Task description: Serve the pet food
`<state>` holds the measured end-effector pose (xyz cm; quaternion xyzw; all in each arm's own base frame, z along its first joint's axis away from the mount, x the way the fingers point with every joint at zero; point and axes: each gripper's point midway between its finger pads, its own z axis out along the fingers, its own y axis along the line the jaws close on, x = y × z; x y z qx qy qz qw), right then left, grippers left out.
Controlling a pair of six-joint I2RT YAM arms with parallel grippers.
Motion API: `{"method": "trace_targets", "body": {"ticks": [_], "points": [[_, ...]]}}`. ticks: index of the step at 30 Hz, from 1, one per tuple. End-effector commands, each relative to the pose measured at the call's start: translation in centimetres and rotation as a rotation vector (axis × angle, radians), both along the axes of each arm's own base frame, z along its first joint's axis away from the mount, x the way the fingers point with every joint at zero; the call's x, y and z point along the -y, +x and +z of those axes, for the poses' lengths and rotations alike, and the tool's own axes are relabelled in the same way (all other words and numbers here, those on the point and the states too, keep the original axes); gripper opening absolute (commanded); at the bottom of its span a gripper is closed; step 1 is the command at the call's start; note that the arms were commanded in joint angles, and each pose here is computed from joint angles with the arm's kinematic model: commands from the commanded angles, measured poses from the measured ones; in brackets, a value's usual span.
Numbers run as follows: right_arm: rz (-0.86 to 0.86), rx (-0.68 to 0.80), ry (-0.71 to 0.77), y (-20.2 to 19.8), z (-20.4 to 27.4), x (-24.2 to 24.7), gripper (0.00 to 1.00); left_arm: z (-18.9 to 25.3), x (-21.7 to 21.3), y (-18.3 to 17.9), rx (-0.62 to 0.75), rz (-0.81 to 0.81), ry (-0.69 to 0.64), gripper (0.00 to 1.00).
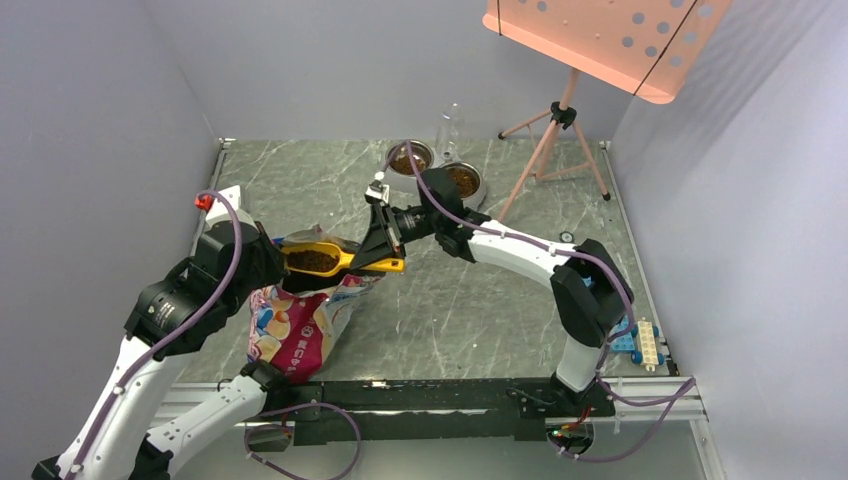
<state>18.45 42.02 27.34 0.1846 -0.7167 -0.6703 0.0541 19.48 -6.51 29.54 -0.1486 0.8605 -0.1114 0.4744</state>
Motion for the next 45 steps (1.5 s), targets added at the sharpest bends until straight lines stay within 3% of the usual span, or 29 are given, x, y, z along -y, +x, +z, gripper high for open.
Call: {"method": "trace_targets", "body": {"ticks": [1,9,14,19,26,34,39,45], "points": [[0.011,0.127,0.228,-1.4,6.2,2.4,0.0,1.6,-0.1,-0.7,0.053,0.002,-0.063,0.0],[0.057,0.127,0.158,-4.4,4.7,6.6,0.0,1.6,-0.8,-1.0,0.051,0.033,-0.053,0.0],[-0.024,0.18,0.144,-3.9,6.0,9.0,0.0,1.4,-1.0,-1.3,0.028,0.048,-0.056,0.0],[-0.205,0.22,0.123,1.1,7.1,10.2,0.0,0.7,-0.9,-1.8,0.008,0.048,-0.075,0.0],[-0.466,0.212,0.107,11.1,7.0,8.9,0.0,0.6,-0.6,-2.1,-0.006,0.039,-0.098,0.0],[-0.778,0.06,-0.022,21.8,1.2,9.9,0.0,0.6,-0.4,-2.7,-0.003,0.047,-0.153,0.0],[-0.873,-0.03,-0.195,25.3,-4.5,11.1,0.0,0.3,-0.4,-2.8,-0.004,0.05,-0.164,0.0],[-0.911,-0.03,-0.339,28.2,-8.6,11.5,0.0,0.2,-0.2,-3.0,-0.012,0.044,-0.174,0.0]]}}
